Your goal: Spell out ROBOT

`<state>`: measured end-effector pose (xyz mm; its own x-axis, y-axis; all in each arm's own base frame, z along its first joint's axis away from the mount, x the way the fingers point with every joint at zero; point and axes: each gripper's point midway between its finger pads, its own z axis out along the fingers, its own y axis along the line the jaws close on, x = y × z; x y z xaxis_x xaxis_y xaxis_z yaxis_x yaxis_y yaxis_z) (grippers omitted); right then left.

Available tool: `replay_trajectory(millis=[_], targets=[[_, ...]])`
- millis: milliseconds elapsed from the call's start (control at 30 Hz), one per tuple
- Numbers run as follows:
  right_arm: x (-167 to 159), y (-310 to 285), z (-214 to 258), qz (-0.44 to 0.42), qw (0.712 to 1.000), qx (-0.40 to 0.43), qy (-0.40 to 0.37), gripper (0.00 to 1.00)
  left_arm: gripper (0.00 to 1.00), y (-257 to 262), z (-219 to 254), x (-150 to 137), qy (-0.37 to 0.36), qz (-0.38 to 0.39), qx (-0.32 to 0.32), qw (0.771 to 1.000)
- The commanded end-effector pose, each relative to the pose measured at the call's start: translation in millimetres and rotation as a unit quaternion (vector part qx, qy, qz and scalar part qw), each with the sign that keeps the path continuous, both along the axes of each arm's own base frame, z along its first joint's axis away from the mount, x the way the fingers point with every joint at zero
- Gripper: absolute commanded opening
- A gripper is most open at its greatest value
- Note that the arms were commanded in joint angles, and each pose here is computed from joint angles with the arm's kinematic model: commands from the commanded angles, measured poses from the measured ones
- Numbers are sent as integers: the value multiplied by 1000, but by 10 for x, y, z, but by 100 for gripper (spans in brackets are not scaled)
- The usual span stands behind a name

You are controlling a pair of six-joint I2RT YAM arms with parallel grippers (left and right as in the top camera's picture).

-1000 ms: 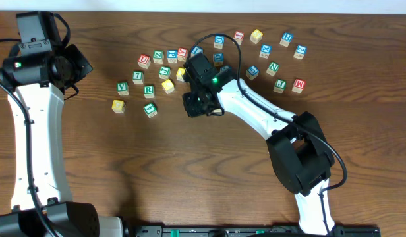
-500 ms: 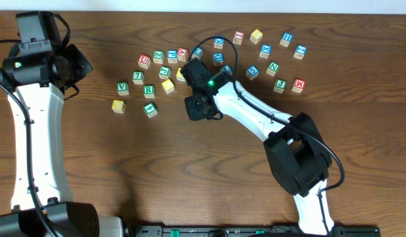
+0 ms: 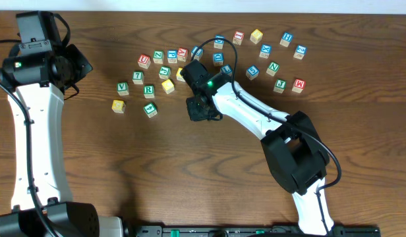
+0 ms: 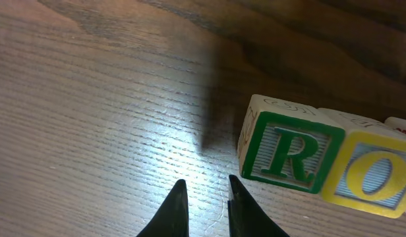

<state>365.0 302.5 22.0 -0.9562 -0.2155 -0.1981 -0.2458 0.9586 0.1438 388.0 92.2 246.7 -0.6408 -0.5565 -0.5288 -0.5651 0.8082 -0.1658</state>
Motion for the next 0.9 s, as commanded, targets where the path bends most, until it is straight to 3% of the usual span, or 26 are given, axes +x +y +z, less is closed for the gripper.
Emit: replay_trajectory(millis=[0, 533, 867], targets=[[57, -65, -37, -23, 1000, -8, -1, 15, 8, 28, -31, -2, 5, 8, 2, 1000], [92, -68, -31, -27, 1000, -4, -5, 12, 8, 19, -182, 50, 23, 5, -7, 1000], [167, 209, 63, 29, 998, 30, -42, 13, 8, 25, -133, 79, 11, 5, -4, 1000]])
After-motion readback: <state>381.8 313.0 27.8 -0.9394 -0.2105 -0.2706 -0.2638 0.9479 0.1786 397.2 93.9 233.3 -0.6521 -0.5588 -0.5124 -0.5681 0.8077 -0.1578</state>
